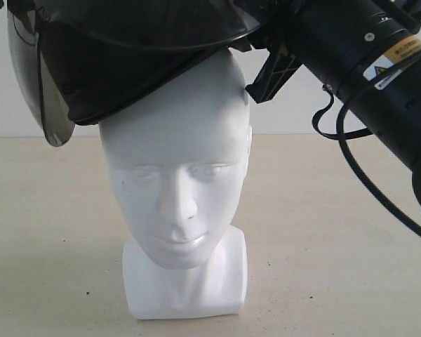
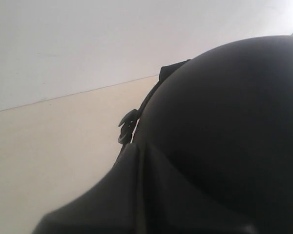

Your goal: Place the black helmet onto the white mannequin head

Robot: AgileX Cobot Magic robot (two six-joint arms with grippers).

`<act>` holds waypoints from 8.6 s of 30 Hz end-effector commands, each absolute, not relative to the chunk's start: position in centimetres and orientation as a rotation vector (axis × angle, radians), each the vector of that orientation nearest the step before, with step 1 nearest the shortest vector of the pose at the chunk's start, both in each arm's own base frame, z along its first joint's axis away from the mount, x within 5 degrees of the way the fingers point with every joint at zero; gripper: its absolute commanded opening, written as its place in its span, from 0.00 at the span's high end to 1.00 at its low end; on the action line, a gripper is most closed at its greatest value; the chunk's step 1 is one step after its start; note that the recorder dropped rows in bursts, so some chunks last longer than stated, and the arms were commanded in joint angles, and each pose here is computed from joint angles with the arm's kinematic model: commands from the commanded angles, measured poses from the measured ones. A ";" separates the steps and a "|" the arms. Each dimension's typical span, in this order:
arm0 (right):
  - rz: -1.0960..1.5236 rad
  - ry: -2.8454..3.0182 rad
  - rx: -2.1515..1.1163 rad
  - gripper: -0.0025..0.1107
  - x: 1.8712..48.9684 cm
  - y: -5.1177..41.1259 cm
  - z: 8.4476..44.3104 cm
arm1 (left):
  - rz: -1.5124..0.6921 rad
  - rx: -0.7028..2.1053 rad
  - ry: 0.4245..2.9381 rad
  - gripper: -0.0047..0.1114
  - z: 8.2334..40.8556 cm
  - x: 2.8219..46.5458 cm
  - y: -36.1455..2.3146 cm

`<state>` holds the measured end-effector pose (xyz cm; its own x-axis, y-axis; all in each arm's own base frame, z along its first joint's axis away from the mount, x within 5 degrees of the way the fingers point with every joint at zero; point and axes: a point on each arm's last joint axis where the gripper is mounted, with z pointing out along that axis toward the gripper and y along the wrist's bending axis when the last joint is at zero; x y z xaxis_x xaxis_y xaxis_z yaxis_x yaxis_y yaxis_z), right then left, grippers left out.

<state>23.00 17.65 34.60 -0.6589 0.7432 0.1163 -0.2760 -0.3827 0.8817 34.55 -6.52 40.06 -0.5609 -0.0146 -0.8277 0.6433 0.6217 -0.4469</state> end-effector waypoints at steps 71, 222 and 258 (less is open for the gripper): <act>1.593 1.704 0.577 0.67 22.3 17.6 32.4 | -1.173 0.808 1.991 0.92 40.1 31.6 -12.0; 0.193 2.092 -0.243 0.97 15.5 8.0 43.7 | -0.507 -0.152 1.709 0.92 30.0 9.7 -2.3; 0.681 2.033 -0.464 0.97 20.7 16.7 42.4 | -0.606 -0.374 2.058 0.92 32.0 25.4 -4.1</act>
<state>20.58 16.55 42.54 -0.5080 -0.0433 -0.8603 -0.5588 0.7766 0.2909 25.13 -3.74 31.65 -0.5138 -0.4971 -0.6993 -0.0456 0.8297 -0.5563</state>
